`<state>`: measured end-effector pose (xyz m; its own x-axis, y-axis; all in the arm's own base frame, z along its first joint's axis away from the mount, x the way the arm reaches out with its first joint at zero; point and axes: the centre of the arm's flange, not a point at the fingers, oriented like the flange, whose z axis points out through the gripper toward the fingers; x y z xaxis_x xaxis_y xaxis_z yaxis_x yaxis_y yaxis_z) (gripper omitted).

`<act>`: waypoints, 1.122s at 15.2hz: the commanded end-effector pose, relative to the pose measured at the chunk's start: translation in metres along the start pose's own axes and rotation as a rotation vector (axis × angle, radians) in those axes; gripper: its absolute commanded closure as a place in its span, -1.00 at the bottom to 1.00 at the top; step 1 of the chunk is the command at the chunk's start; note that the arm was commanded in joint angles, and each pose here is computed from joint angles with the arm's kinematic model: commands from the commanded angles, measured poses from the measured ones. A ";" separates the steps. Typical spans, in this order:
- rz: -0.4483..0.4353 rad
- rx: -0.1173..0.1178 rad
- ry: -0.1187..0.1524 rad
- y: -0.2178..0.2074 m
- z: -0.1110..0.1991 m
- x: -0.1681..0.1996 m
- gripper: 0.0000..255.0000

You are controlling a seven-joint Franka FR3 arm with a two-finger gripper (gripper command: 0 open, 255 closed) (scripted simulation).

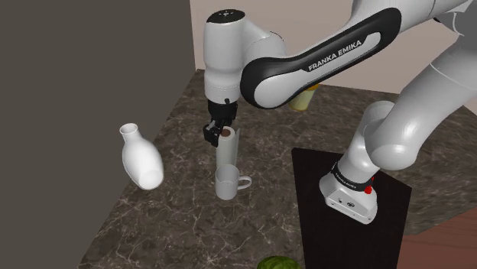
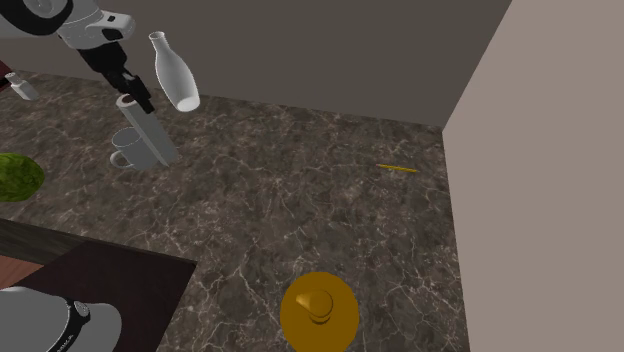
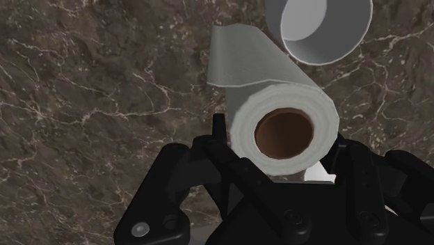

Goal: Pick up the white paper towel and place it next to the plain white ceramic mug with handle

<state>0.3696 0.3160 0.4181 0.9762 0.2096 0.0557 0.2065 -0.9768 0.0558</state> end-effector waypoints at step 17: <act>0.000 0.000 0.000 0.000 -0.048 0.000 -1.00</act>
<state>0.3671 0.3180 0.4635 0.9761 0.2096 0.0571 0.2065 -0.9769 0.0554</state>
